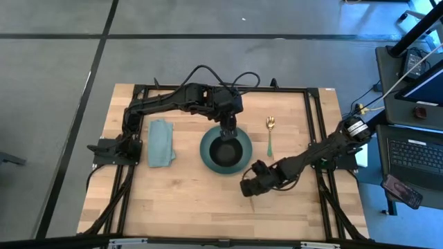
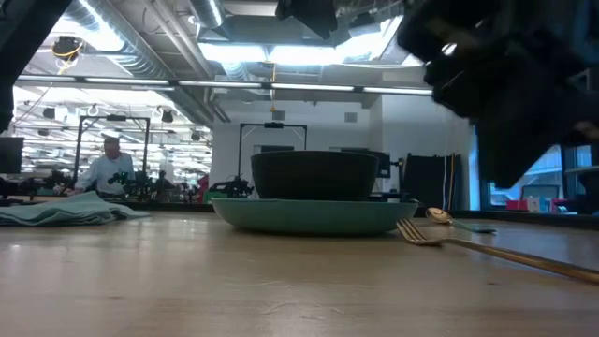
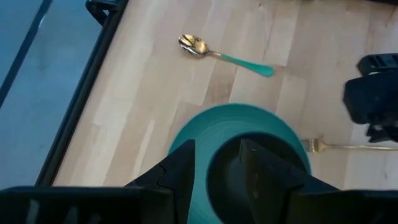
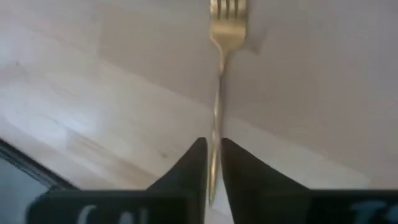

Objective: Set table place
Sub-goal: Put the gold fork on the right side of the green plate

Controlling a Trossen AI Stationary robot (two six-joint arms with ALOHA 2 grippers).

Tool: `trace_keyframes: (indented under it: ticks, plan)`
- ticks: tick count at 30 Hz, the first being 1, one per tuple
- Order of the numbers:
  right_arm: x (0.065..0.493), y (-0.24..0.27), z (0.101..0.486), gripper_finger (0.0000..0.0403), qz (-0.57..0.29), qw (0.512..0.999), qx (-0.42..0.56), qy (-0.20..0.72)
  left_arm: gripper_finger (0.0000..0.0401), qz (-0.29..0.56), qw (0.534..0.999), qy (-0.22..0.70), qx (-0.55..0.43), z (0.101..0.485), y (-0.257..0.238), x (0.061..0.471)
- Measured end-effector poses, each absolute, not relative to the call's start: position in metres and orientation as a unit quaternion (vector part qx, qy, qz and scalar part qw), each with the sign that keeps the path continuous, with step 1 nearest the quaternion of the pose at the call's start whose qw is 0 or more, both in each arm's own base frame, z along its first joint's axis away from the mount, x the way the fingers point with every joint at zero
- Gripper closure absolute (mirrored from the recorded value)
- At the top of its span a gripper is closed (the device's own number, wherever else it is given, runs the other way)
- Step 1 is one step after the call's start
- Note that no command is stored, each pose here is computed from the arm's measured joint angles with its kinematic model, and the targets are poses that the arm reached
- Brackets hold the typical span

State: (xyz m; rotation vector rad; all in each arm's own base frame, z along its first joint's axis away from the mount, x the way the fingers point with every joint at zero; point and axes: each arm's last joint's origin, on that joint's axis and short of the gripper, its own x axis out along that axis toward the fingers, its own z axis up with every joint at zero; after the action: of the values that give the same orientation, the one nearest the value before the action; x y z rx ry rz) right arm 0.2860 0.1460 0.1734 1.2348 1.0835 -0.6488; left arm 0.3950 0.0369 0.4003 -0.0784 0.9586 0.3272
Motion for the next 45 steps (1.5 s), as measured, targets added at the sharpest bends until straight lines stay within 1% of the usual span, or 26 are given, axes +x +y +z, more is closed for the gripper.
trace_keyframes:
  ticks: [3, 7, 11, 18, 26, 31, 37, 39, 41, 43, 45]
  plan:
    - [0.294, 0.142, 0.165, 0.0328, -0.279, 0.641, 0.535, 0.475, 0.0280, 0.153, 0.870, 0.467, -0.035, 0.399, 0.034, 0.394]
    - [0.300, 0.138, 0.157, 0.0297, -0.277, 0.631, 0.540, 0.483, 0.0280, 0.150, 0.865, 0.479, -0.033, 0.398, 0.029, 0.392]
    - [0.300, 0.137, 0.152, 0.0280, -0.289, 0.626, 0.533, 0.490, 0.0280, 0.145, 0.864, 0.481, -0.031, 0.398, 0.025, 0.392]
    - [0.308, 0.140, 0.137, 0.0277, -0.285, 0.626, 0.536, 0.489, 0.0280, 0.148, 0.860, 0.486, -0.039, 0.397, 0.022, 0.391]
    - [0.309, 0.141, 0.122, 0.0276, -0.309, 0.614, 0.528, 0.499, 0.0280, 0.149, 0.861, 0.485, -0.041, 0.397, 0.022, 0.391]
    - [0.308, 0.141, 0.123, 0.0276, -0.307, 0.611, 0.515, 0.516, 0.0280, 0.154, 0.860, 0.484, -0.048, 0.397, 0.023, 0.391]
    - [0.318, 0.146, 0.135, 0.0276, -0.301, 0.618, 0.505, 0.523, 0.0280, 0.158, 0.860, 0.482, -0.056, 0.397, 0.023, 0.391]
    - [0.319, 0.146, 0.135, 0.0276, -0.310, 0.619, 0.488, 0.532, 0.0280, 0.161, 0.860, 0.481, -0.059, 0.397, 0.023, 0.391]
    - [0.320, 0.145, 0.132, 0.0276, -0.319, 0.610, 0.479, 0.545, 0.0280, 0.161, 0.860, 0.480, -0.060, 0.397, 0.023, 0.391]
    - [0.321, 0.145, 0.127, 0.0276, -0.317, 0.603, 0.476, 0.556, 0.0280, 0.162, 0.860, 0.480, -0.060, 0.397, 0.023, 0.391]
    - [0.324, 0.147, 0.125, 0.0276, -0.312, 0.607, 0.477, 0.554, 0.0280, 0.163, 0.860, 0.480, -0.061, 0.397, 0.023, 0.391]
